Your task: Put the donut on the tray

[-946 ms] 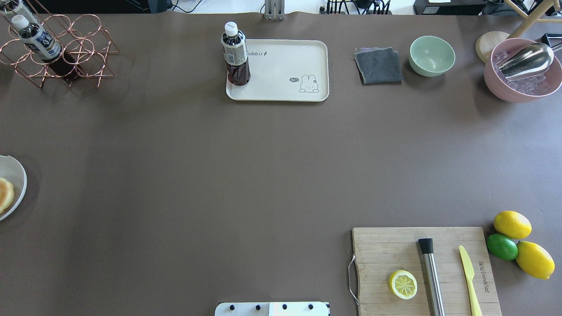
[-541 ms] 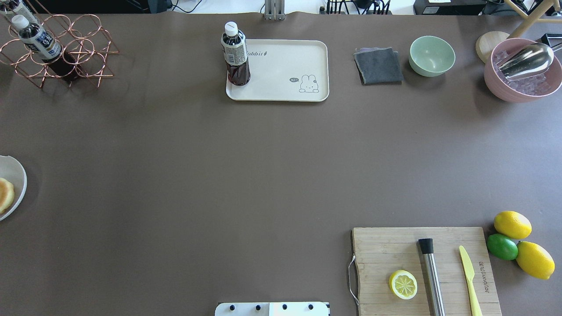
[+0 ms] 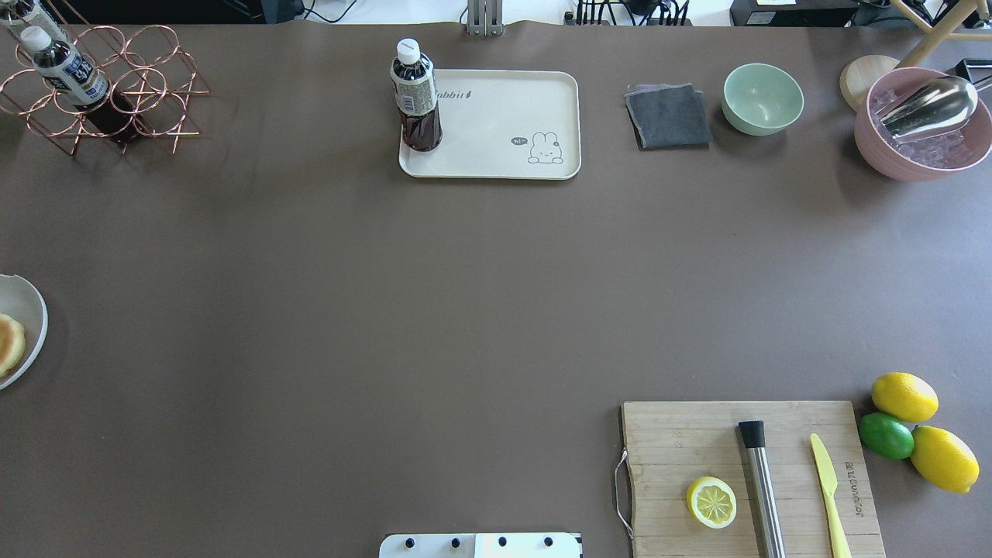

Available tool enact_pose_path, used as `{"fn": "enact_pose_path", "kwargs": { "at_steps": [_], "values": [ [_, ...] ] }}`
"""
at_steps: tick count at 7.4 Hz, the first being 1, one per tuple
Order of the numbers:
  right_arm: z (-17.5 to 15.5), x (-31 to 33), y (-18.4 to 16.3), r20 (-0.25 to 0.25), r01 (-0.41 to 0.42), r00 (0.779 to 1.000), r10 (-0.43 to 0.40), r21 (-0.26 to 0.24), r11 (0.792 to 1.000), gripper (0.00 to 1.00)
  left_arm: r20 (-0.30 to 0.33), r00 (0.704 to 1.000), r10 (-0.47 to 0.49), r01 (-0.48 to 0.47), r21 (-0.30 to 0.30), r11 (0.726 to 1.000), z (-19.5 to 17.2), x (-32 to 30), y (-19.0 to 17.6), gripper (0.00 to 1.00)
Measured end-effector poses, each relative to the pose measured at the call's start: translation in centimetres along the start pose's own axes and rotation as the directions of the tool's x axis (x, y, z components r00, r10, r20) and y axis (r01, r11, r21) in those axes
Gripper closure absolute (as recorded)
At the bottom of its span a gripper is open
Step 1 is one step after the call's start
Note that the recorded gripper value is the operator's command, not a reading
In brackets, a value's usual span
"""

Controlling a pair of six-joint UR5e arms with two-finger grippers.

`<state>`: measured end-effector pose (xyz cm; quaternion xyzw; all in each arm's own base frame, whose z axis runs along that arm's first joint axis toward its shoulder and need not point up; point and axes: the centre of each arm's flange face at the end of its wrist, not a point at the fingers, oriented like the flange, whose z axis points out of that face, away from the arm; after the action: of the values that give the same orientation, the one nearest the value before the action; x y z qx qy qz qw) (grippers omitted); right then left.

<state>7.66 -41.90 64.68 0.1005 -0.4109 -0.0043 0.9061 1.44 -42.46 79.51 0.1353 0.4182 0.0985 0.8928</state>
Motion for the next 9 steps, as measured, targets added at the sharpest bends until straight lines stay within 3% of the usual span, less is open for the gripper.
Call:
{"fn": "enact_pose_path", "kwargs": {
  "at_steps": [2,3,4,9],
  "values": [
    [0.5,-0.5,-0.2,-0.01,-0.009,1.0,0.009,0.004,1.0,0.01,-0.065,0.998,-0.014,0.012,-0.028,1.0,1.1,0.0,1.8,0.13],
    [0.6,-0.6,-0.2,-0.011,-0.01,1.0,0.01,0.004,1.0,0.01,-0.101,0.995,-0.025,0.021,-0.041,0.999,1.3,0.1,2.3,0.23],
    [0.6,-0.6,-0.2,-0.012,-0.008,1.0,0.008,0.005,1.0,0.01,-0.122,0.992,-0.042,0.036,-0.051,0.998,1.4,0.1,2.6,0.26],
    [0.8,-0.6,-0.2,-0.013,-0.005,1.0,0.005,0.004,1.0,0.01,-0.154,0.984,-0.088,0.076,-0.082,0.994,2.0,0.0,3.5,0.34]
  ]
}}
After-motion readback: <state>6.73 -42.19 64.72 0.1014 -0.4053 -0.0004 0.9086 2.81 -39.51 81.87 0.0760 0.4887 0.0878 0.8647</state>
